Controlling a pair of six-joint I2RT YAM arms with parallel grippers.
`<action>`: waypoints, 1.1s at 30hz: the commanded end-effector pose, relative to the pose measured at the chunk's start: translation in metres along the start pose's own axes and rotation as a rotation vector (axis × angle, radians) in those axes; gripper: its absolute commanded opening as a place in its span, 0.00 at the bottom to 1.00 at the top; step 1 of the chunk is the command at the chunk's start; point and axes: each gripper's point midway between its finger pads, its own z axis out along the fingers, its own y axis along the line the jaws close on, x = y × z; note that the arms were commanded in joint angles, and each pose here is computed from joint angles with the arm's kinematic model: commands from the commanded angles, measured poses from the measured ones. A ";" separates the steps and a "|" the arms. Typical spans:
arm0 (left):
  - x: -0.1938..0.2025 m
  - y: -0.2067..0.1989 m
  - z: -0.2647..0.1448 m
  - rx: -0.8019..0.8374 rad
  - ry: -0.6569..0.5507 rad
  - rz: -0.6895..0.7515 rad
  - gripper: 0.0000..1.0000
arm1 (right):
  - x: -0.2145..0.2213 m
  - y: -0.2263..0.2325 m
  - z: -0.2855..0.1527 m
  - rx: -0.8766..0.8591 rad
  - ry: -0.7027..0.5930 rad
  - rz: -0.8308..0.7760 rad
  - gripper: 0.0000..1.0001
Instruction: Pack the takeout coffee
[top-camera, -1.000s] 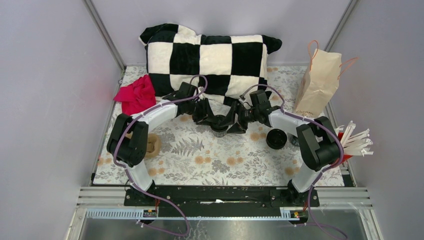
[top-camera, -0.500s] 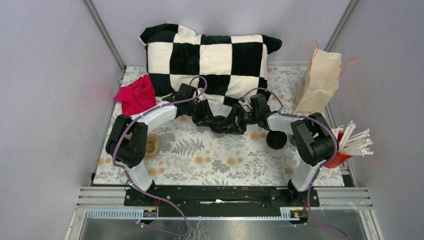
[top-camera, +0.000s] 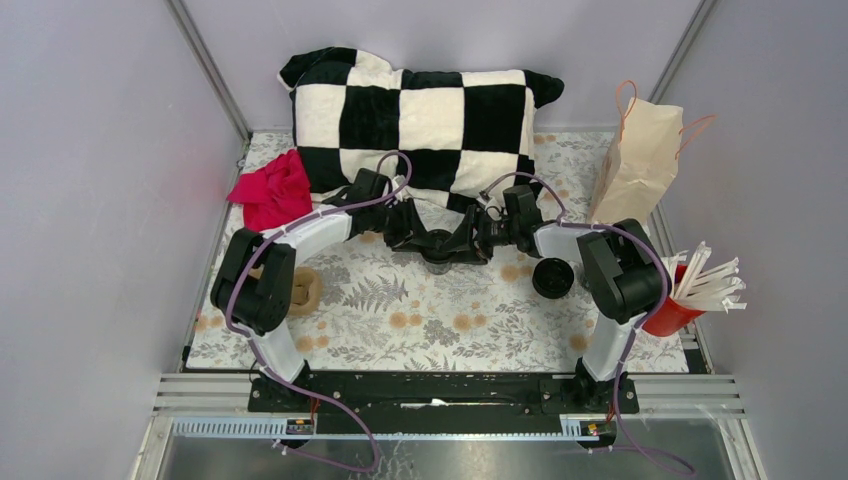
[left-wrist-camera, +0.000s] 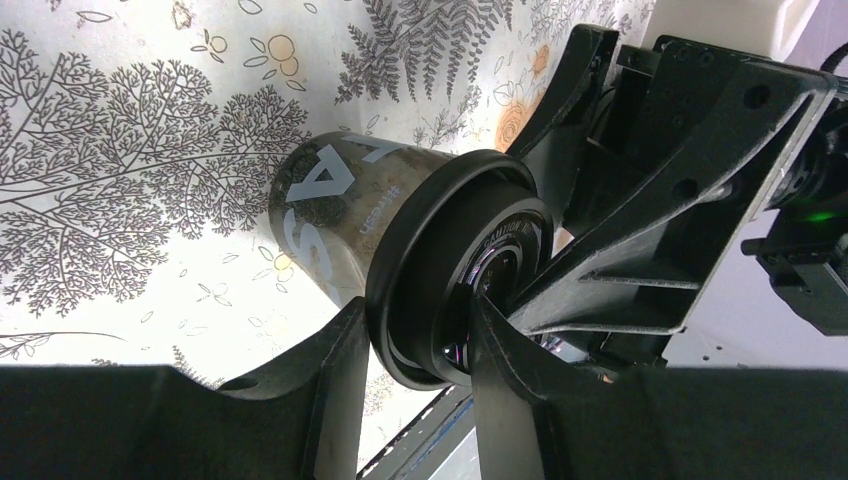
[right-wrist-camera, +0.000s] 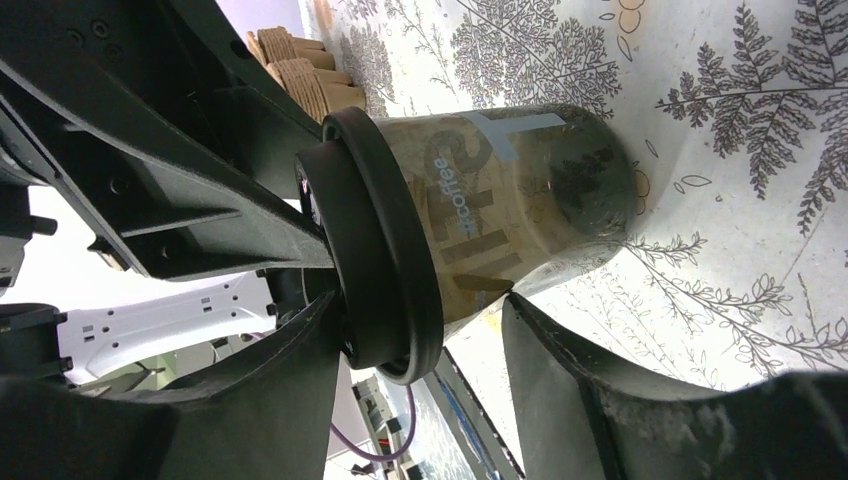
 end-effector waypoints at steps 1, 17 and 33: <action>0.045 0.101 0.016 -0.309 0.091 -0.077 0.38 | 0.017 -0.112 0.005 0.337 -0.055 0.068 0.59; 0.074 0.145 0.020 -0.387 0.122 -0.099 0.37 | 0.028 -0.141 0.003 0.424 -0.053 0.101 0.58; 0.076 0.180 0.014 -0.533 0.054 0.006 0.36 | 0.041 -0.148 0.003 0.399 -0.113 -0.018 0.57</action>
